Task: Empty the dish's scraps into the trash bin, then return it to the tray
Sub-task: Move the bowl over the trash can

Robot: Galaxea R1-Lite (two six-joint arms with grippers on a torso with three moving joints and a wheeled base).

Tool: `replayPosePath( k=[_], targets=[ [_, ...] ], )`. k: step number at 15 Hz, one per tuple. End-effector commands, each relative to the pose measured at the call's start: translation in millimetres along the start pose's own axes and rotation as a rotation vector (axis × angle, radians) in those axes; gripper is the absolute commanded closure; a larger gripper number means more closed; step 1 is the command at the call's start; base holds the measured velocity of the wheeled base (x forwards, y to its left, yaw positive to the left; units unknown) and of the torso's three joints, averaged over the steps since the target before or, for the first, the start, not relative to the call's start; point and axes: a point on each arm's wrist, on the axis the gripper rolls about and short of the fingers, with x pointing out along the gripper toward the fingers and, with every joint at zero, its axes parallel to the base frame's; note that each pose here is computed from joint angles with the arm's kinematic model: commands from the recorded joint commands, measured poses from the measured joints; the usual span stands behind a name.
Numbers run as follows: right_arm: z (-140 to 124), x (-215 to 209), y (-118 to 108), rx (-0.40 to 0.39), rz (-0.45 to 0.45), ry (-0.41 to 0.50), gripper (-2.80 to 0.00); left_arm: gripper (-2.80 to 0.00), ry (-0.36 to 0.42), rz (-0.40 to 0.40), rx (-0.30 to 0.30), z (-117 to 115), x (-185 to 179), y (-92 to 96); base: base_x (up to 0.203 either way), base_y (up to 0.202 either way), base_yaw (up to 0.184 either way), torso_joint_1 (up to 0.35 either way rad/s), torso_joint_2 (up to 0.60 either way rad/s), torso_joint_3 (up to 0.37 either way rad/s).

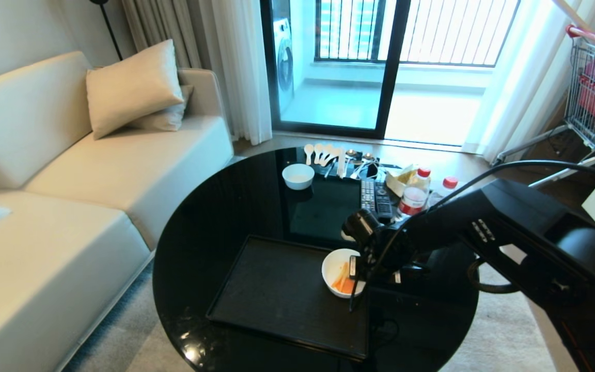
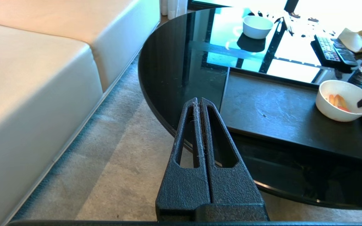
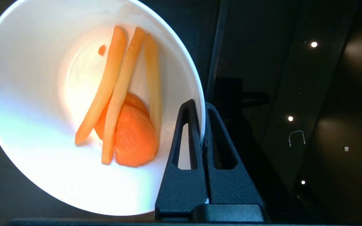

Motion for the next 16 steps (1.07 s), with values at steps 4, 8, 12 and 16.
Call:
replayPosePath(
  k=[4, 8, 12, 16],
  targets=[
    [-2.1, 1.5, -0.2, -0.002, -0.007, 0.009, 0.00, 0.00, -0.001, 0.001, 0.000, 0.1, 0.0, 0.0, 0.000, 0.000, 0.000, 0.000, 0.00, 0.000],
    [3.3, -9.1, -0.5, 0.016, 0.009, -0.006, 0.00, 0.00, -0.001, 0.001, -0.001, 0.1, 0.0, 0.0, 0.000, 0.000, 0.000, 0.000, 0.00, 0.000],
    [11.4, -32.2, -2.9, 0.101, 0.029, -0.033, 0.00, 0.00, -0.001, 0.001, -0.002, 0.1, 0.0, 0.0, 0.000, 0.000, 0.000, 0.000, 0.00, 0.000],
    [12.7, -62.1, -16.6, 0.161, 0.036, -0.048, 0.00, 0.00, 0.000, 0.001, 0.000, -0.1, 0.0, 0.0, 0.000, 0.000, 0.000, 0.000, 0.00, 0.000]
  ],
)
